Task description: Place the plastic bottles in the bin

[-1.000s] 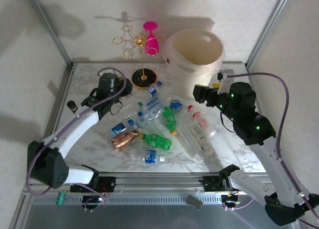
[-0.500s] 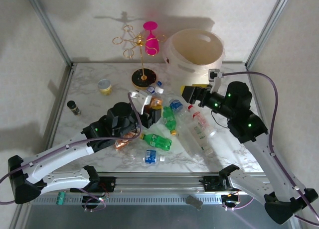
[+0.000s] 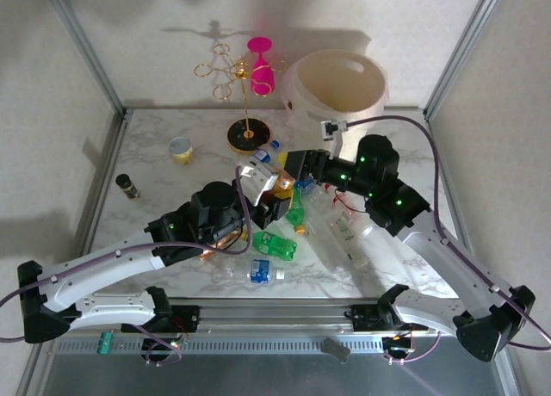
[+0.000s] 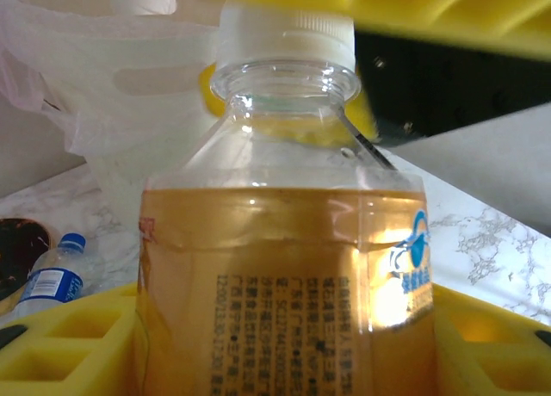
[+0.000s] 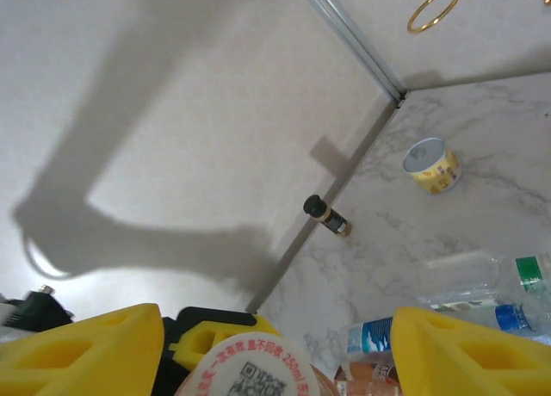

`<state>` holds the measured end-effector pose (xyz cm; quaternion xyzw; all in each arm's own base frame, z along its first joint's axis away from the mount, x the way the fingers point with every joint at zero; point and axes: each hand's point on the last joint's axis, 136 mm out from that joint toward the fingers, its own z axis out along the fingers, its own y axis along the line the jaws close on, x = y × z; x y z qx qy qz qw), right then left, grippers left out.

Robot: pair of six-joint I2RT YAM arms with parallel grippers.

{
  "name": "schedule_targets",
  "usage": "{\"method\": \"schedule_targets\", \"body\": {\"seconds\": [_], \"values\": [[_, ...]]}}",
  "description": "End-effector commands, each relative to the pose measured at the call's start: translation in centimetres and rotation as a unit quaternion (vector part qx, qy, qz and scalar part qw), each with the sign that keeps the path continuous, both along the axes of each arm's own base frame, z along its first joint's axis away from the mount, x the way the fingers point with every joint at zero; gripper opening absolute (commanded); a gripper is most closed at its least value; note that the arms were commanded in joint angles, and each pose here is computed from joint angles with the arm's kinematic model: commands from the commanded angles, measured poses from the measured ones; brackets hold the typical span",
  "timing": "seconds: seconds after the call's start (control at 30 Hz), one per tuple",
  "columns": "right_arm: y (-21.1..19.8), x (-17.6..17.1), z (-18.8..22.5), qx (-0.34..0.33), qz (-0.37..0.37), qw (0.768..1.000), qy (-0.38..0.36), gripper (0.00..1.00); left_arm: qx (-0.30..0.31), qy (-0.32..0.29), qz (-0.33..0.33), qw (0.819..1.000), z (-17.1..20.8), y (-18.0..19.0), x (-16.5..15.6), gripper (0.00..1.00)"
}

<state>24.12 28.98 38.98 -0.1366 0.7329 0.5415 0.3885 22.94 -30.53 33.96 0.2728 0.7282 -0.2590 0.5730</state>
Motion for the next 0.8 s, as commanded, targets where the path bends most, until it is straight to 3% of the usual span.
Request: {"method": "schedule_targets", "body": {"seconds": [0.0,0.23,0.33,0.4,0.57,0.77], "values": [[1.0,-1.0,1.5,0.013,0.01,0.999,-0.031,0.64,-0.015,-0.02,0.005,1.0,2.1,-0.1,0.1,0.49],[0.7,-1.2,1.5,0.022,-0.003,0.999,-0.04,0.24,-0.012,-0.021,-0.003,1.0,1.9,-0.7,-0.1,0.5],[0.7,-1.1,1.4,0.023,-0.005,0.999,-0.037,0.13,-0.006,-0.023,-0.007,1.0,1.9,-1.0,-0.3,0.53],[0.6,-1.1,1.5,0.024,-0.008,0.999,-0.038,0.07,-0.006,-0.025,-0.009,1.0,1.9,-1.1,-0.4,0.61],[-0.4,-0.4,1.8,0.016,-0.042,0.998,-0.045,0.06,-0.032,-0.027,0.033,0.999,2.8,0.4,0.1,0.91],[-3.7,2.8,2.5,-0.029,-0.149,0.986,-0.063,0.04,-0.105,-0.048,0.09,0.989,5.6,5.0,-0.3,0.97]]}}
